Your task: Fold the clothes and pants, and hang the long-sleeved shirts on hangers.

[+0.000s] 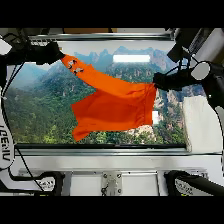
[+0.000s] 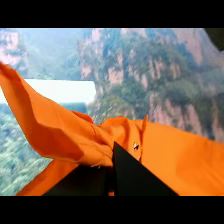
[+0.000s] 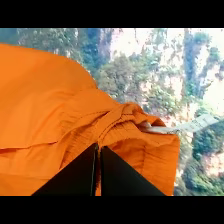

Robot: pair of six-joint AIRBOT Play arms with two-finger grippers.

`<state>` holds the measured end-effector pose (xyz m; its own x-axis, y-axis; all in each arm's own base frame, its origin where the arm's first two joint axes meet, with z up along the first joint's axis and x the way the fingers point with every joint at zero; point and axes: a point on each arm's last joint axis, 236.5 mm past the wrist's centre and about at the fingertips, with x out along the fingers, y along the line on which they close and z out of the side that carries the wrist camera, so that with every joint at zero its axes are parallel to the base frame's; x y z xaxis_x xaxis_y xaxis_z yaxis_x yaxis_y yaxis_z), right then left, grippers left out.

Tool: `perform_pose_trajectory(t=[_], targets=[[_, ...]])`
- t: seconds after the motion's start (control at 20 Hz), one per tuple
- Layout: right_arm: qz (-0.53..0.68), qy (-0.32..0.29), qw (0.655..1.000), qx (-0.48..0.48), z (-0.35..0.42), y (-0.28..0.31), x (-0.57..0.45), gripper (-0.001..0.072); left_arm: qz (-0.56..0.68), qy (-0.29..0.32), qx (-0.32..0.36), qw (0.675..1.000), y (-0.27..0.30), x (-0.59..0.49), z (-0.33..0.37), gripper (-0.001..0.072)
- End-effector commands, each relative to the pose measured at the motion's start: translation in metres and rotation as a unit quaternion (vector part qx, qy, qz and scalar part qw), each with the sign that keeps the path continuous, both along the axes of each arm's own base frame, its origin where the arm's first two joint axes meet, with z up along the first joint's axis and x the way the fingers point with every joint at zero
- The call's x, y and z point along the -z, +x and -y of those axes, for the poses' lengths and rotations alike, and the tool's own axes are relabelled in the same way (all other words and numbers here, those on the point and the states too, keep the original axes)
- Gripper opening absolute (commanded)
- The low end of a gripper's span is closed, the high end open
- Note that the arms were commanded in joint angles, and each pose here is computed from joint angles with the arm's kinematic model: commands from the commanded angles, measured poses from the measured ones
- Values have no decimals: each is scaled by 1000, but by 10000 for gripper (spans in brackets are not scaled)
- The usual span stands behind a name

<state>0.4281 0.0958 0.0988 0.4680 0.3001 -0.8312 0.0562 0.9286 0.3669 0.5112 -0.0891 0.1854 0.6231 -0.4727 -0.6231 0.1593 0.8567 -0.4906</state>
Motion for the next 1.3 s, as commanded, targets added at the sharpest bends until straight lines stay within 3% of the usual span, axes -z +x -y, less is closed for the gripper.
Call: perform_pose_trajectory(t=[0.0,0.45,0.85,0.9,0.95,1.0,1.15,1.2,1.25], targets=[[-56,-57,996,-39,19,-38,26,5,-49,71,-6,996,-47,37,-18,5],[-158,-70,984,-40,27,-110,125,6,-226,61,-41,971,-204,229,-21,6],[-185,-56,980,-48,14,-131,152,19,-263,65,-58,961,-244,277,-24,11],[-185,-46,981,-46,9,-131,151,111,-258,65,-58,962,-242,273,-25,245],[-183,-39,981,-46,6,-130,148,371,-245,64,-56,966,-236,263,-24,522],[-172,-34,983,-53,3,-127,142,585,-228,64,-53,970,-229,247,-23,545],[-111,-30,992,-42,13,-109,103,606,-161,62,-42,984,-213,188,-20,545],[-90,-31,995,-29,26,-105,89,665,-137,62,-40,988,-212,168,-19,545],[-80,-30,996,-9,42,-104,81,667,-117,62,-39,990,-212,152,-18,545]])
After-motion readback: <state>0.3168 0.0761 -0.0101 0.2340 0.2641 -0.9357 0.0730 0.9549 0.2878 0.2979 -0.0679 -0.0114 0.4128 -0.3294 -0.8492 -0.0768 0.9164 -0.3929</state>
